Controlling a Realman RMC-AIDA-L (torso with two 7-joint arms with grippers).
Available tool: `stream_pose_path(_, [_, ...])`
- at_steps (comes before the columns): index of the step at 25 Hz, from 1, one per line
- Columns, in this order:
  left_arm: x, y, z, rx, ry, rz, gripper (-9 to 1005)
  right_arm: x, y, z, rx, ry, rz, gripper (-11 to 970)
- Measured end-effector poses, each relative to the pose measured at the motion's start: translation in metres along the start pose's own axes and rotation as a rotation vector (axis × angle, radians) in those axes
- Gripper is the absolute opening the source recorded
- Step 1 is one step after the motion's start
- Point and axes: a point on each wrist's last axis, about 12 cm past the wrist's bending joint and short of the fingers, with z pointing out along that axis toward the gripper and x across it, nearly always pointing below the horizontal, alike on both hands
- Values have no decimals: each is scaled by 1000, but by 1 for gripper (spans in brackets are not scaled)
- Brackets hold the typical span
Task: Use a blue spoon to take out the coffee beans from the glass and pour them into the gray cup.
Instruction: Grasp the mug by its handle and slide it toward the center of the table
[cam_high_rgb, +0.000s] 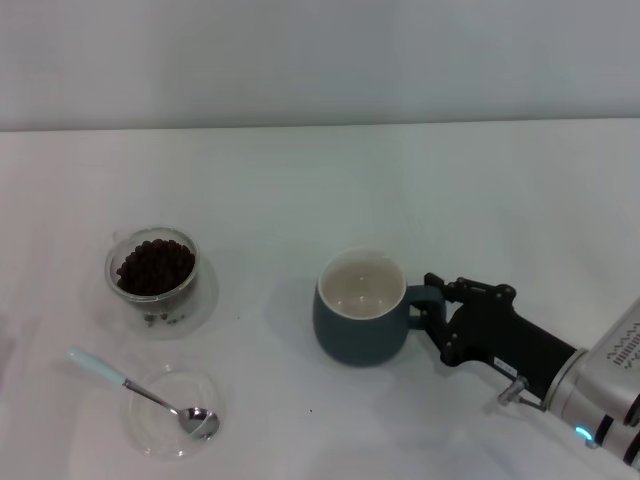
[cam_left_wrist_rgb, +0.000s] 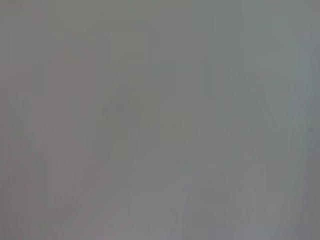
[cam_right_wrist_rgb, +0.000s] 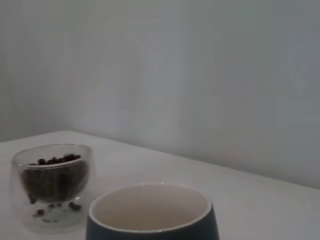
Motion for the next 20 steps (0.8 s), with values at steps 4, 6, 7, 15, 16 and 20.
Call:
stream_pose_path(4, [0,0,0,1,1,-1,829,0,5,1,-26,0,-2,226])
stream_pose_path(6, [0,0,-1,0,2,-1,829,0,8,1,-41,1,-5,227])
stream_pose_path(7, [0,0,-1,-1,3,-1,829,1,11,1,-53,3,-10,228])
stream_pose_path(15, [-1,2,-1,1,2,7,829,0,19,-2,-103,-28,-27,233])
stream_pose_path(16, [-1,2,-1,4,3,8,828,-1,19,-3,-108,-40,-29,233])
stream_pose_path(20, [-1,2,-1,21,7,13,828,0,18,-7,-112,-49,-37,236])
